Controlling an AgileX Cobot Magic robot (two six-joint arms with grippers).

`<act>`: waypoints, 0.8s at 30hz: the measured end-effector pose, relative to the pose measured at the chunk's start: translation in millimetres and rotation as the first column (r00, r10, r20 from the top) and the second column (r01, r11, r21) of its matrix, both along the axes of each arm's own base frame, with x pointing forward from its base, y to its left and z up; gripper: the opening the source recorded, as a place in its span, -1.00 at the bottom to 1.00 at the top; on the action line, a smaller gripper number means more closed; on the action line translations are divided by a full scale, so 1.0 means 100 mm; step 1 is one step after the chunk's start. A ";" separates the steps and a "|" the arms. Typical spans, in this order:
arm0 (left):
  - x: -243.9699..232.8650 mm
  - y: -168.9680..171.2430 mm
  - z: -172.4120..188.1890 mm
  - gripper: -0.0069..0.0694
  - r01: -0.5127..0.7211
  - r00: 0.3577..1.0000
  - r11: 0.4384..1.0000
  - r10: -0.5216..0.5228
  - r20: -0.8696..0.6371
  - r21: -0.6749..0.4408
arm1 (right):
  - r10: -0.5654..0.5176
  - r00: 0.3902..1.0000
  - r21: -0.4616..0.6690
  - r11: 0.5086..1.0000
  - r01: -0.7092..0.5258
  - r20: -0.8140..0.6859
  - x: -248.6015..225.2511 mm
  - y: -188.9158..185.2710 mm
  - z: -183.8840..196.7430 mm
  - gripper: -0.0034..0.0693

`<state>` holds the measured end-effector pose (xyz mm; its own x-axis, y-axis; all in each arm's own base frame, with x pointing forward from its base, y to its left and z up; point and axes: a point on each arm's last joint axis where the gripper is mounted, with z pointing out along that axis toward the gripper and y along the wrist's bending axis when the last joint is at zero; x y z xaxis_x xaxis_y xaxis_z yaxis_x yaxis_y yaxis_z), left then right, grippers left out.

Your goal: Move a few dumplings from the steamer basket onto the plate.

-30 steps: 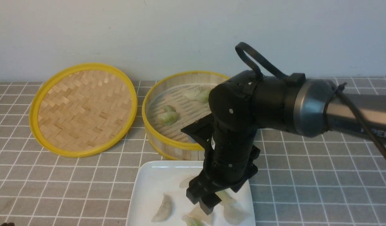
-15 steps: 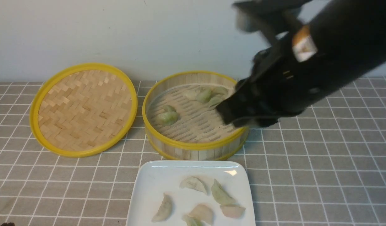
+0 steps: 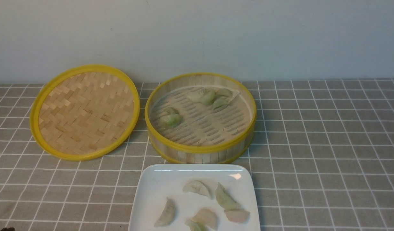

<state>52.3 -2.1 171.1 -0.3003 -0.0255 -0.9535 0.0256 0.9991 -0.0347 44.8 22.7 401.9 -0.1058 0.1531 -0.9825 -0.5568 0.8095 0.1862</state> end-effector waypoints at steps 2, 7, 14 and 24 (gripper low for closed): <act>0.00 0.00 0.00 -0.83 0.000 1.000 1.000 0.000 0.000 0.000 | 0.001 1.000 0.027 1.000 -0.001 0.005 -0.04 -0.03 -0.16 -0.94; 0.00 0.00 0.00 -0.83 0.000 1.000 1.000 0.000 0.000 0.000 | 0.023 0.998 0.145 0.989 -0.014 -0.059 -0.12 -0.09 -0.55 -0.94; 0.00 0.00 0.00 -0.83 0.000 1.000 1.000 0.000 0.000 0.000 | 0.034 0.992 0.175 0.984 -0.012 -0.123 -0.12 -0.08 -0.78 -0.94; 0.00 0.00 0.00 -0.83 0.000 1.000 1.000 0.000 0.000 0.000 | 0.085 0.996 0.143 0.986 -0.080 -0.025 -0.14 -0.04 -0.75 -0.94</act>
<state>52.3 -2.1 171.1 -0.3003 -0.0255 -0.9535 0.0256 0.9991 -0.0347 30.6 19.2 327.1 -0.1537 0.2802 -0.9476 -0.6129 0.7252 0.3138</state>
